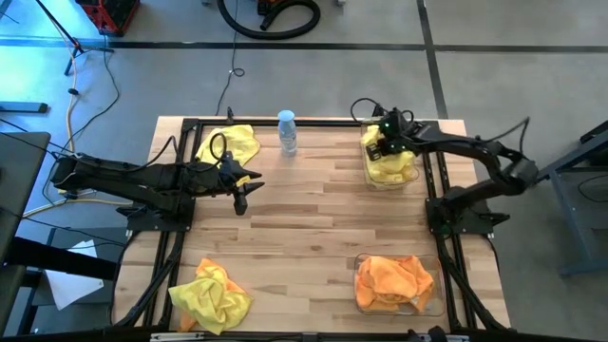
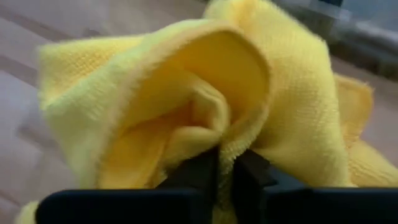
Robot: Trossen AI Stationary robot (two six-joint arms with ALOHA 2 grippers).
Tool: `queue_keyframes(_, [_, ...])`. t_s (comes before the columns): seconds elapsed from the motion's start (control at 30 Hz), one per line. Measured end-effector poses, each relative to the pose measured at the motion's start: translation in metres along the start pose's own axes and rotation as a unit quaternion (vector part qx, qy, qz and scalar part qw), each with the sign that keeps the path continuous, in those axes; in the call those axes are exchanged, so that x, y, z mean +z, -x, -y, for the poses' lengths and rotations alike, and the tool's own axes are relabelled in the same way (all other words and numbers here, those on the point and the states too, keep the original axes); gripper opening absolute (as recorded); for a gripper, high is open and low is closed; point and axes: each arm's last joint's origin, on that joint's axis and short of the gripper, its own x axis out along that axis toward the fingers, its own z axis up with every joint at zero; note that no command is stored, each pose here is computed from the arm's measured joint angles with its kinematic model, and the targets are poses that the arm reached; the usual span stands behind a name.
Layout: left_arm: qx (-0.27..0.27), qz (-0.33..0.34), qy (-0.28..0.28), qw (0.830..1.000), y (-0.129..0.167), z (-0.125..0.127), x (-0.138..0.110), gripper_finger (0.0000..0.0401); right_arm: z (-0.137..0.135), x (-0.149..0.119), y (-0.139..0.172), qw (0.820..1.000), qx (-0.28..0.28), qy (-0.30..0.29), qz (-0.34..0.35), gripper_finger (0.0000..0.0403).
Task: Sort microfiber towel by color & place in baskets
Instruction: Put the yellow microfiber cloth into the top transparent bin
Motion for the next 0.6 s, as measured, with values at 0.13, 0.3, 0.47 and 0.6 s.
queue_keyframes(0.13, [0.002, -0.007, 0.006, 1.000, 0.000, 0.000, -0.001, 0.0115, 0.002, 0.002, 0.023, 0.999, 0.009, -0.004, 0.033, 0.0073])
queue_keyframes(0.3, [0.002, -0.008, 0.007, 1.000, 0.000, 0.000, -0.002, 0.0115, 0.007, -0.002, 0.052, 0.998, -0.003, -0.009, 0.063, 0.0123])
queue_keyframes(0.47, [0.002, -0.007, 0.007, 1.000, 0.000, 0.000, -0.002, 0.0115, 0.010, -0.007, 0.075, 0.996, 0.008, -0.027, 0.089, 0.0153])
queue_keyframes(0.6, [0.003, -0.007, 0.007, 1.000, 0.000, 0.000, -0.001, 0.0115, 0.004, -0.007, 0.087, 0.992, 0.024, -0.027, 0.124, 0.0155])
